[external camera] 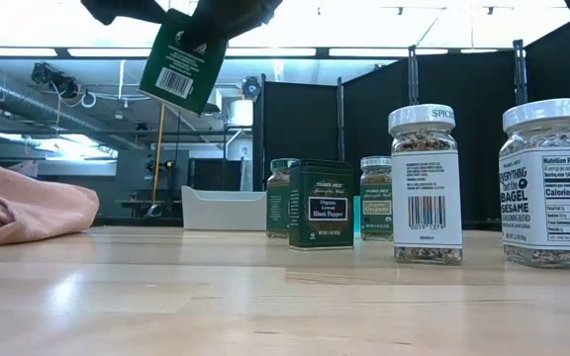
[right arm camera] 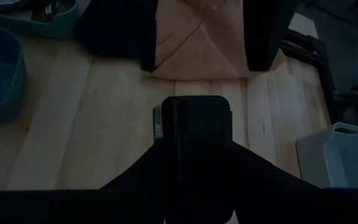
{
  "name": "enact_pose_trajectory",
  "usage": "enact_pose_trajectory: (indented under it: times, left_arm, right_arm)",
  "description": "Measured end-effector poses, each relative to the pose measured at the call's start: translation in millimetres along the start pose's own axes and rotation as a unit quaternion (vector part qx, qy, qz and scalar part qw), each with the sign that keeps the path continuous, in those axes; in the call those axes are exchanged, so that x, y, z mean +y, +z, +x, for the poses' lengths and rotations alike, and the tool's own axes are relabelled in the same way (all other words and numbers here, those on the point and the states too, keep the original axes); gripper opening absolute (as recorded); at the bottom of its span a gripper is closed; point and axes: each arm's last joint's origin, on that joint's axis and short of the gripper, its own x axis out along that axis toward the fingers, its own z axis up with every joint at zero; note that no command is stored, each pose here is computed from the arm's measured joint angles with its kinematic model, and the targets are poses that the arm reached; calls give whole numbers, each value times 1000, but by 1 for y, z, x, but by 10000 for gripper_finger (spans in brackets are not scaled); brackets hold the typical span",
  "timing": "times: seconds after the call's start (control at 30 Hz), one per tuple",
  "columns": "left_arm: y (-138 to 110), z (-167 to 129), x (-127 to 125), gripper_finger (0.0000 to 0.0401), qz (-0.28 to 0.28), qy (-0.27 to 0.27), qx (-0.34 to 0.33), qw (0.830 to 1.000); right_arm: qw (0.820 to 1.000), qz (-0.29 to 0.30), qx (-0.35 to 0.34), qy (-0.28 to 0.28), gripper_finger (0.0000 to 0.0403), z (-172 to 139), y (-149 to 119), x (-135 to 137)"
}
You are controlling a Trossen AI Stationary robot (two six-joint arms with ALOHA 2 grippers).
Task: Sort spices by type
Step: Put the bottom black spice can into the blue bin
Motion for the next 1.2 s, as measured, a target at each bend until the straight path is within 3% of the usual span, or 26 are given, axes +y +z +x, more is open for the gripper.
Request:
enact_pose_trajectory:
  times: [0.2, 0.77, 1.0, 1.2]
  left_arm:
    - [1, 1, -1, 249, 5, -34, 11, 999]
    - [-4, 20, -4, 255, 10, -9, 33, 999]
    - [-3, 20, -3, 255, -13, -3, 31, 999]
    - [-3, 20, -3, 228, -11, -1, 31, 999]
  right_arm:
    - [1000, 0, 0, 0, 137, 0, 0, 0]
    - [1000, 11, -28, -3, 137, 0, 6, 0]
    - [1000, 11, -28, -2, 137, 0, 6, 0]
    - [1000, 11, -28, -2, 137, 0, 6, 0]
